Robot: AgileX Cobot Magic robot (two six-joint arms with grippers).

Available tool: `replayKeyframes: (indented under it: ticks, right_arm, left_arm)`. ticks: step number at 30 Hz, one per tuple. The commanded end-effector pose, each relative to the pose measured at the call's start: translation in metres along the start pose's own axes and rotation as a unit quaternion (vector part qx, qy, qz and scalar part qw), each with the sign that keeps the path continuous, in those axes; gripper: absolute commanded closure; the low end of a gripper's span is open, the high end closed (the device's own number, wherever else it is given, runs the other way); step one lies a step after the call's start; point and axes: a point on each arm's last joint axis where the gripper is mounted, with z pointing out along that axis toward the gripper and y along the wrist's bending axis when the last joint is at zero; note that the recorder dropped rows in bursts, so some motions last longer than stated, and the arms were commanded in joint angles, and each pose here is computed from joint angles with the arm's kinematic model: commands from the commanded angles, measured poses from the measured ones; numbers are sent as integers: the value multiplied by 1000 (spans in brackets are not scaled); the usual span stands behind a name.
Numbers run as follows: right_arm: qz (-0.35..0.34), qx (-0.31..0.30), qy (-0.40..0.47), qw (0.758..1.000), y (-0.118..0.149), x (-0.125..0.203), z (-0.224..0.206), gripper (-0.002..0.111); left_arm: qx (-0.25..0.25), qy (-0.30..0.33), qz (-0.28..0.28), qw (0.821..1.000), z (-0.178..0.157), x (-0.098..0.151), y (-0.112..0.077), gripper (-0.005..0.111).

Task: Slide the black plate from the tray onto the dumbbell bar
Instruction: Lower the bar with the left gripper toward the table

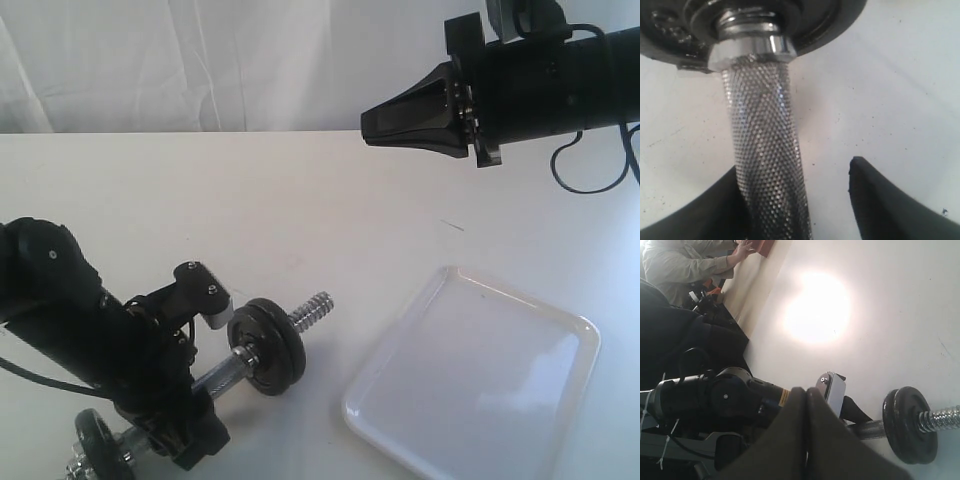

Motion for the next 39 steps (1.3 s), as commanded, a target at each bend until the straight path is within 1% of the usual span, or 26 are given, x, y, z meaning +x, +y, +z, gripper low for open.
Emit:
replayKeyframes:
  ticks: [1,15,17,18,19,20,21,22,23,26,29,39]
  right_arm:
    - [-9,-2,0,1000,3,1,-1,108]
    - [-8,-2,0,1000,3,1,-1,108]
    - [-8,-2,0,1000,3,1,-1,108]
    - [-8,-2,0,1000,3,1,-1,108]
    - [-8,-2,0,1000,3,1,-1,108]
    - [-8,-2,0,1000,3,1,-1,108]
    - [-8,-2,0,1000,3,1,-1,108]
    - [-8,-2,0,1000,3,1,-1,108]
    - [-8,-2,0,1000,3,1,-1,108]
    - [-8,-2,0,1000,3,1,-1,108]
    - [-8,-2,0,1000,3,1,-1,108]
    - [-10,2,4,1000,2,1,-1,108]
  left_arm:
    - [10,1,-5,1000,-3,0,-2,48]
    - [10,1,-5,1000,-3,0,-2,49]
    - [7,0,-5,1000,-3,0,-2,56]
    - [5,-2,-5,1000,-3,-1,-1,69]
    - [3,-3,-5,1000,-3,-1,-1,74]
    - [1,-5,-5,1000,-3,-2,-1,88]
    - [1,-6,-4,1000,-3,-2,-1,93]
    - [2,-11,-4,1000,-5,-6,0,104]
    - [5,-13,-3,1000,-6,-8,-1,107]
    - [23,-19,0,1000,-12,-18,-3,107]
    - [23,-24,2,999,-14,-22,-3,107]
    - [25,-35,-9,999,-15,-25,-3,107]
